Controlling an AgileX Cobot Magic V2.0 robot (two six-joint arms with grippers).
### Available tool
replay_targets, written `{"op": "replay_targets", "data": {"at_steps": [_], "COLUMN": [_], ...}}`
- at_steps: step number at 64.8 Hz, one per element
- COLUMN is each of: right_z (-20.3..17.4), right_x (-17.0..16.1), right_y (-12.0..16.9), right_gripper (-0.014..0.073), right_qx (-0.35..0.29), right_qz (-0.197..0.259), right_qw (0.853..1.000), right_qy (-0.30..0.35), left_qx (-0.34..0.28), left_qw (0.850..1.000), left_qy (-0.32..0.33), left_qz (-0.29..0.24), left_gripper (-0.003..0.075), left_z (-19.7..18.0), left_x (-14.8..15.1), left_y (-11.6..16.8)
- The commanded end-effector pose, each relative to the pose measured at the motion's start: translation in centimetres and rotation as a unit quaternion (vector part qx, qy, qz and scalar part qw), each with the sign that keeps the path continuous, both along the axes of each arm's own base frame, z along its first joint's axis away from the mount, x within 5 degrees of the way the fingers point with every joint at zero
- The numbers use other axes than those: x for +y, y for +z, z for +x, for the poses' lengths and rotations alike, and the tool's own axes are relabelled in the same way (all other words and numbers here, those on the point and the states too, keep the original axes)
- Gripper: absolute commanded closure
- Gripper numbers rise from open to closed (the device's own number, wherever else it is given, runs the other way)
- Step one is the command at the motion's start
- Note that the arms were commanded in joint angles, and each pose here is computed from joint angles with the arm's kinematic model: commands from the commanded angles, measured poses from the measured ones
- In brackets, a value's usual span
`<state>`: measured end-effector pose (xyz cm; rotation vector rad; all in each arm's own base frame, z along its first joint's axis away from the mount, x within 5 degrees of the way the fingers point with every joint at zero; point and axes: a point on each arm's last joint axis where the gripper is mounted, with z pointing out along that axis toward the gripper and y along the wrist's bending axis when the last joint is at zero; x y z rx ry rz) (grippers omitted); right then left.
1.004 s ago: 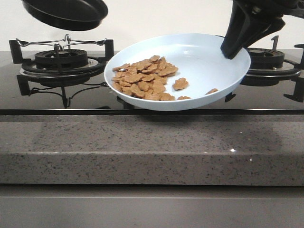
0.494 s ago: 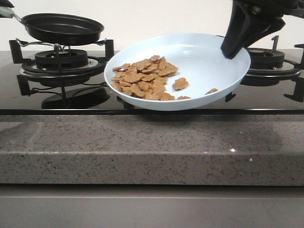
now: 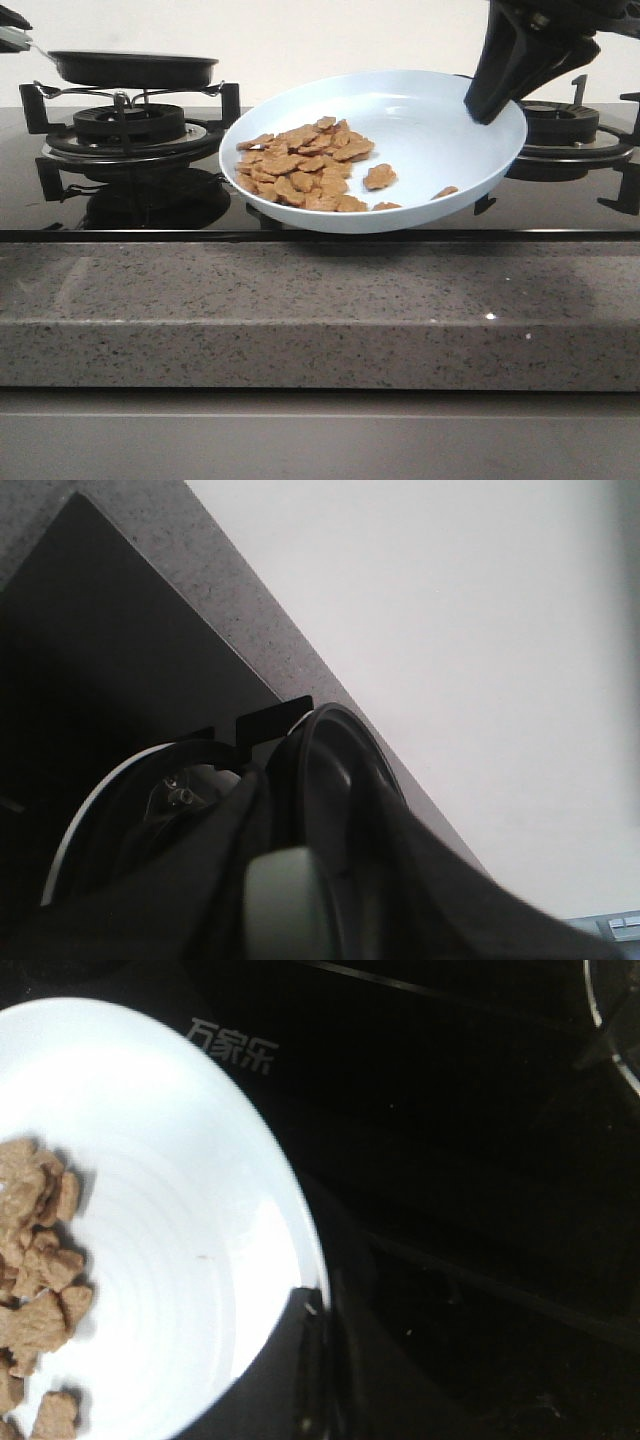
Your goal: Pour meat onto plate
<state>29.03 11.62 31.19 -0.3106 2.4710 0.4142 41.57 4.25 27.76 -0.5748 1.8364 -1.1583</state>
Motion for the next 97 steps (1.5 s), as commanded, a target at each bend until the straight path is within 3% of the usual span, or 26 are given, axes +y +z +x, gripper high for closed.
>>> {"op": "replay_targets", "data": {"at_steps": [1,5,11,27,45,65,79,97], "right_z": [-0.3,-0.3,-0.3,-0.3,-0.3,-0.3,-0.3,-0.3], "right_x": [-0.1,-0.1,-0.1,-0.1,-0.1,-0.1,-0.1,-0.1], "right_y": [2.5,2.5,2.5,2.5,2.5,2.5,2.5,2.5], "right_gripper": [0.0663,0.0663,0.0663,0.0663,0.0663,0.0663,0.0663,0.0663], "right_qx": [-0.056,-0.056,-0.056,-0.056,-0.056,-0.056,-0.056,-0.056], "right_qz": [0.024,0.024,0.024,0.024,0.024,0.024,0.024,0.024], "right_qw": [0.998,0.998,0.998,0.998,0.998,0.998,0.998,0.998], "right_qy": [-0.006,-0.006,-0.006,-0.006,-0.006,-0.006,-0.006,-0.006], "left_qx": [-0.05,-0.048,-0.047,-0.033,-0.021,-0.063,-0.077,-0.026], "left_qw": [0.999,0.999,0.998,0.997,0.98,0.929,0.893,0.858], "left_qy": [-0.014,-0.02,-0.035,-0.046,-0.071,-0.035,-0.084,-0.07], "left_qz": [-0.008,0.001,0.012,0.058,0.186,0.363,0.436,0.508], "left_gripper": [0.0349,0.027,0.0223,0.0221,0.0222,0.0227,0.0228,0.0228], "left_z": [-0.6,-0.7,-0.9,-2.6,-6.7,-14.6,-19.3,-22.9], "left_x": [-0.3,-0.4,-0.5,1.2,1.3,-2.4,-6.5,-7.2], "left_y": [3.2,3.1,3.1,4.1,7.7,12.3,11.4,9.9]}}
